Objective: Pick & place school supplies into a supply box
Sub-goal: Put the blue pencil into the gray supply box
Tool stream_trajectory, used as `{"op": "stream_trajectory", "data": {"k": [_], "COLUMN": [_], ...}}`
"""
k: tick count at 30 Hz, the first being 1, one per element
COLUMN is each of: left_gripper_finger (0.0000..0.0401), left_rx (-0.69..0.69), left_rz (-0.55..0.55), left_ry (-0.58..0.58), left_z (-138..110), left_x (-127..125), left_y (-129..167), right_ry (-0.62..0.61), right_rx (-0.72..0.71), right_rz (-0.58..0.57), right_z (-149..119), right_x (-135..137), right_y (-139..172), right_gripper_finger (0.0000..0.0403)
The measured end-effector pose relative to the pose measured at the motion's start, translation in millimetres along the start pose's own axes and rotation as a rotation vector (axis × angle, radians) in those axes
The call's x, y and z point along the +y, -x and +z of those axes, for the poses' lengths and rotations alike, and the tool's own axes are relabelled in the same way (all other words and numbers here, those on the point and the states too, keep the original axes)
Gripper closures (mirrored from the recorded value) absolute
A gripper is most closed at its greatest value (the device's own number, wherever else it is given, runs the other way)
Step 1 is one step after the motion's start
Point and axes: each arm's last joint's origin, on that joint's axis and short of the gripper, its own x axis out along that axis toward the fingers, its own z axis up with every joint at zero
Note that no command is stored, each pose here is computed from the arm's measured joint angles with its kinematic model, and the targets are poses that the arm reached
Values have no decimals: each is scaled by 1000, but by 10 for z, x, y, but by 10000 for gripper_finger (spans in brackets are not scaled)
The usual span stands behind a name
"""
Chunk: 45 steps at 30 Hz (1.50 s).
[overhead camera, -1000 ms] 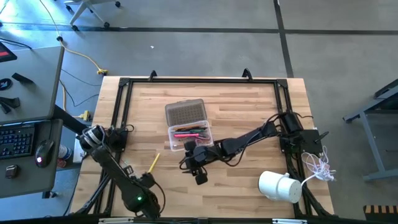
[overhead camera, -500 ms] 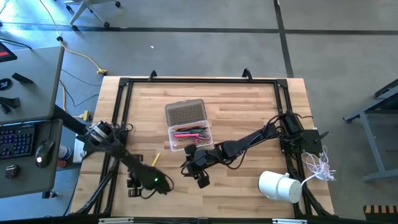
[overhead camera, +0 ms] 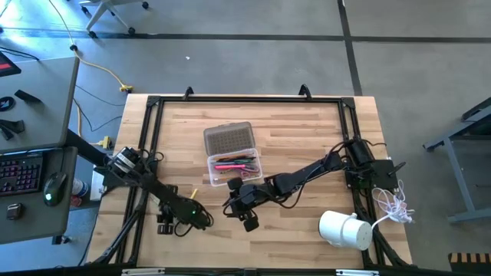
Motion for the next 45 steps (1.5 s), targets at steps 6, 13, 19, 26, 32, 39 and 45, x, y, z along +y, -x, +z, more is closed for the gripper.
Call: {"op": "stream_trajectory", "data": {"k": [6, 13, 19, 26, 32, 39, 45], "left_gripper_finger": [203, 208, 236, 352, 372, 378, 378], "left_rx": [-39, -85, -88, -103, -175, -517, -753], "left_rz": [2, 31, 48, 52, -13, -123, -84], "left_ry": [-79, -211, -227, -133, 24, -54, 86], "left_z": [33, 61, 60, 69, 115, 310, 398], "left_x": [-8, -12, -7, -10, -122, -401, -454], "left_y": [-20, -14, -14, -2, 171, 607, 846], "right_ry": [0, 0, 0, 0, -50, -42, -61], "right_rx": [0, 0, 0, 7, 8, 43, 80], "right_rz": [0, 0, 0, 1, 113, 149, 173], "right_z": [0, -1, -1, -7, 5, 119, 98], "right_x": [0, 0, 0, 1, 68, 162, 300], "right_y": [0, -1, 0, -1, 20, 201, 201], "right_gripper_finger": [226, 228, 230, 232, 242, 254, 250]}}
